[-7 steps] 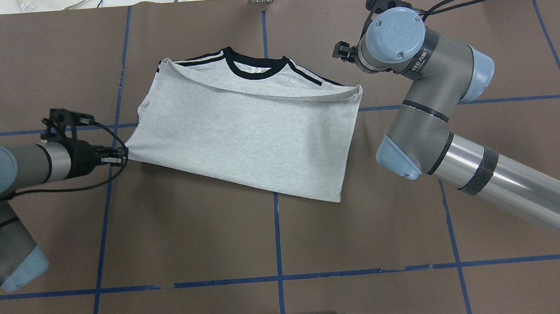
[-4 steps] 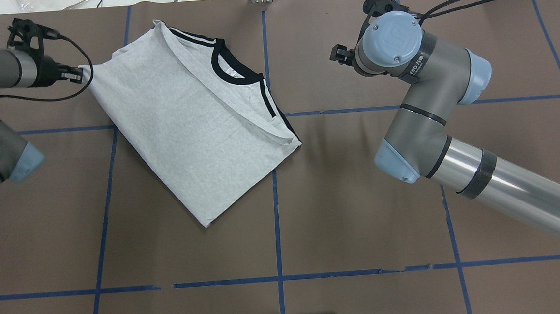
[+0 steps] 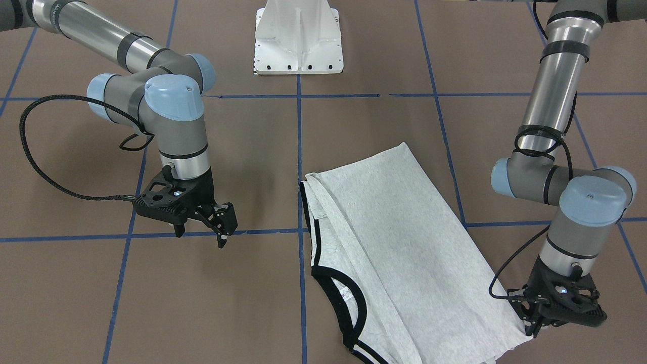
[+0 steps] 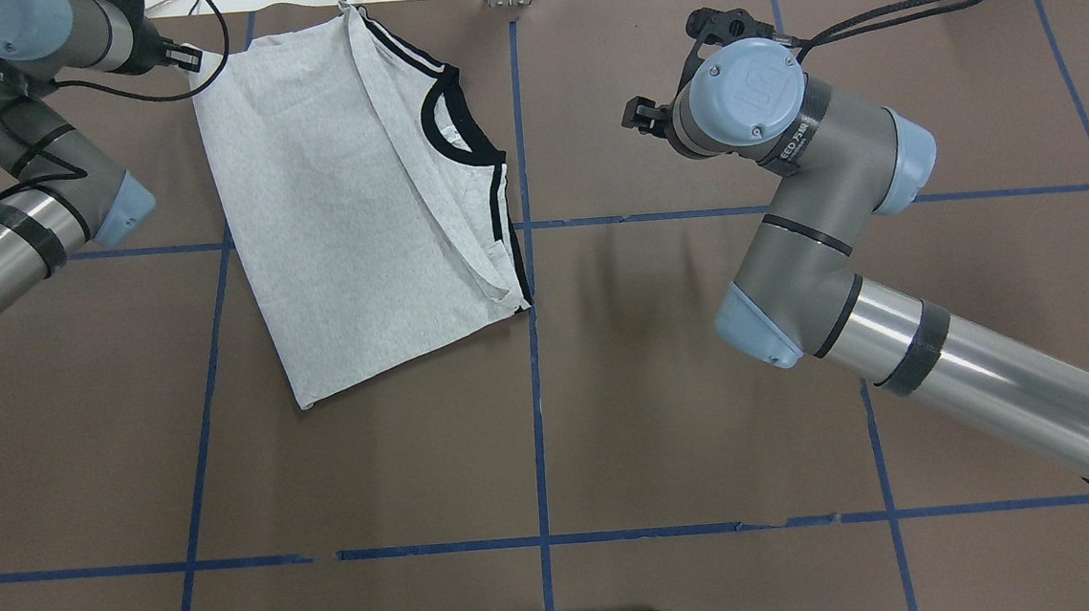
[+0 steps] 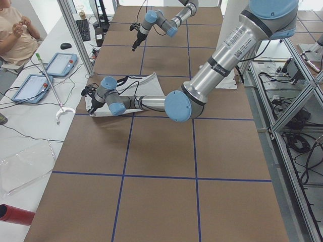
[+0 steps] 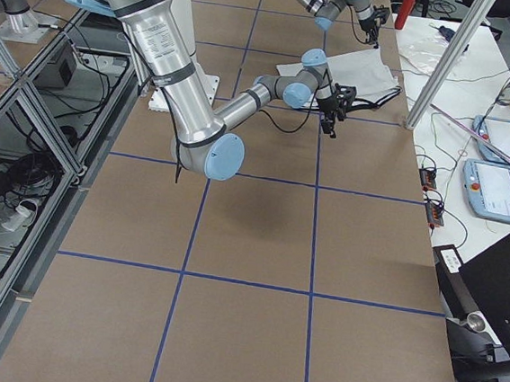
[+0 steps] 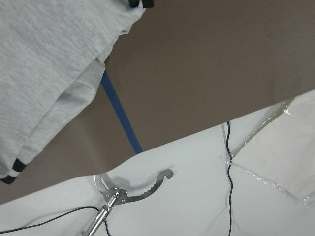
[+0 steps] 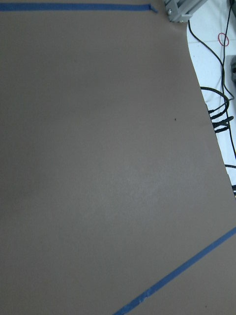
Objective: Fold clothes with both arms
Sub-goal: 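Move the right gripper over the collar edge of the rotated shirt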
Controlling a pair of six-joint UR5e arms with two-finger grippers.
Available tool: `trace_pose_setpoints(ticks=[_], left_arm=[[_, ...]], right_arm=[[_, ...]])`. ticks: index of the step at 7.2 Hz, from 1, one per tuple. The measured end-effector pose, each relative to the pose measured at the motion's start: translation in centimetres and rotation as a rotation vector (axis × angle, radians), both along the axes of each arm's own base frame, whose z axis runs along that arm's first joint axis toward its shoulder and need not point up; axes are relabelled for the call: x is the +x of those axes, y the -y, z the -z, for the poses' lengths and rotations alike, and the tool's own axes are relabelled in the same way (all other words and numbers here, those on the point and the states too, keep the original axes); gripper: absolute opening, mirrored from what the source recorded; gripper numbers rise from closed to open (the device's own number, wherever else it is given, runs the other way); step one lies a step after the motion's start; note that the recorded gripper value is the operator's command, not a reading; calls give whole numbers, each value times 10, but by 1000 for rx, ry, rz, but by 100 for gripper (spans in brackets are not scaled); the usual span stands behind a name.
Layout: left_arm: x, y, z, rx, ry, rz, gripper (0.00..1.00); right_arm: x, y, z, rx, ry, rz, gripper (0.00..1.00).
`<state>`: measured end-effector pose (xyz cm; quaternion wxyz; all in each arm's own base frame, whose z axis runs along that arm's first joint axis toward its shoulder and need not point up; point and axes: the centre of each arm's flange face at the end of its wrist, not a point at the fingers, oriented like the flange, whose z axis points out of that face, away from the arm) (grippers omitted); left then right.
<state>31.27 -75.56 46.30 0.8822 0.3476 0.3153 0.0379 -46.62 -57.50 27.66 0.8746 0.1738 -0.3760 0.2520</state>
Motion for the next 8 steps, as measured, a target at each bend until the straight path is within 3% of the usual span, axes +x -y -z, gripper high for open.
trace_pose_setpoints(ticks=[3,6,8], left_arm=[[-12,-24,16,41,-54,-14,100],[-13,-35,20,34,-95,-30,100],[-13,-36,20,33,-98,-31,100]], right_arm=[[-82,38,65,-47,81,-99,97],[-176,45,82,-20,108,-164,92],[-201,32,78,-9,101,-158,73]])
